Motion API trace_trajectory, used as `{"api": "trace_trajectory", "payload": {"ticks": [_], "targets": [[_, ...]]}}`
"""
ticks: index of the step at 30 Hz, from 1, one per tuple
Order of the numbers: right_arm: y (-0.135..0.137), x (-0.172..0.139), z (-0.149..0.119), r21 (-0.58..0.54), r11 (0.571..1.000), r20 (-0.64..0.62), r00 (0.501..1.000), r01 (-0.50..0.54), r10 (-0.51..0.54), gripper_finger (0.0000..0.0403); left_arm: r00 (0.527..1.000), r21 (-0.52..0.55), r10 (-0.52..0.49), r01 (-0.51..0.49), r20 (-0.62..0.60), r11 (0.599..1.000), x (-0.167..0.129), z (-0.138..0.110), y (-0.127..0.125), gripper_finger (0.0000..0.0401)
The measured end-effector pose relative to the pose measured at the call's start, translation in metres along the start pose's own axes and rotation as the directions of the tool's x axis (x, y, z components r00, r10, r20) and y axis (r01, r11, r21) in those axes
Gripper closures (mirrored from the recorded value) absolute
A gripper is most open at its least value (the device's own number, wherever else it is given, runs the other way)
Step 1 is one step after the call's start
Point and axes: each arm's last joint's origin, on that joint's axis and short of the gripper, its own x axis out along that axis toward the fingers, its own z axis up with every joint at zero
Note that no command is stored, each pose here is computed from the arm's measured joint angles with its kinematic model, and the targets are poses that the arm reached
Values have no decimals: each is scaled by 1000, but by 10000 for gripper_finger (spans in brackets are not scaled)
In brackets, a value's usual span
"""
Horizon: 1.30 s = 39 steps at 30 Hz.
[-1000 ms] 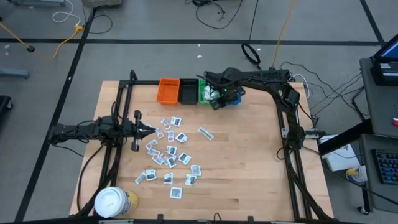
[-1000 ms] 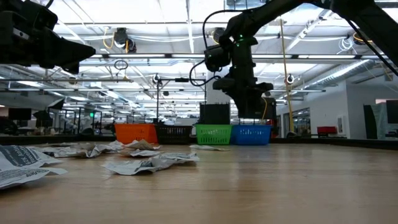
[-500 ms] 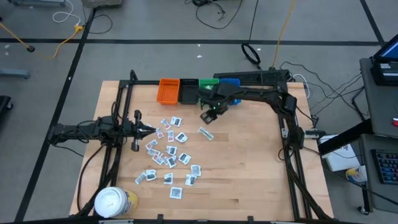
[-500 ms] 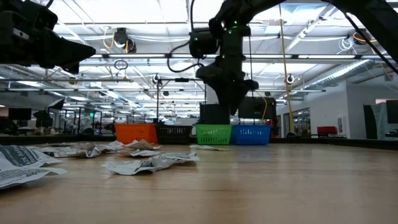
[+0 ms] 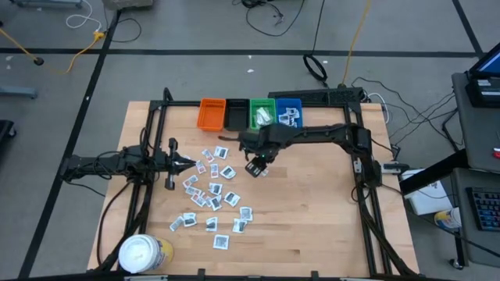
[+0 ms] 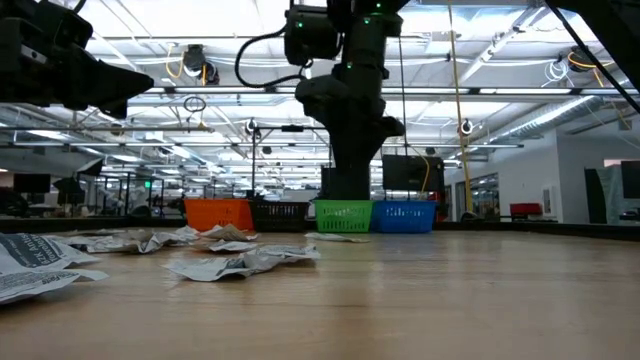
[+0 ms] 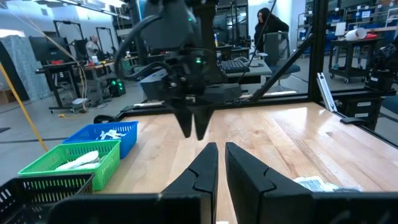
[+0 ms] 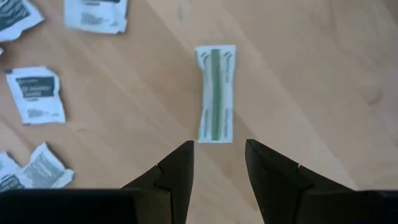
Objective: Pick & Place First Aid Supplies
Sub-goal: Put the green bandage into the green bin
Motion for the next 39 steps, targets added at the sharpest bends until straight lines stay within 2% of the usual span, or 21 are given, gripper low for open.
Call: {"api": "trace_trajectory", "payload": {"ticks": [8,19,25,30,34,39], "targets": [[8,21,-7,-30,999,70,997,17,-15,261,1000,0,0,0,0,1000,0,0,0,364],[8,57,-22,-52,999,87,996,1,4,261,1000,0,0,0,0,1000,0,0,0,364],[1,75,-31,-28,1000,78,997,0,2,261,1000,0,0,0,0,1000,0,0,0,364],[0,81,-35,-42,999,88,996,-1,5,264,1000,0,0,0,0,1000,0,0,0,364],[0,82,-36,-61,998,85,996,3,3,300,1000,0,0,0,0,1000,0,0,0,364],[-1,82,-37,-148,989,75,997,10,1,390,1000,0,0,0,0,1000,0,0,0,364]]}}
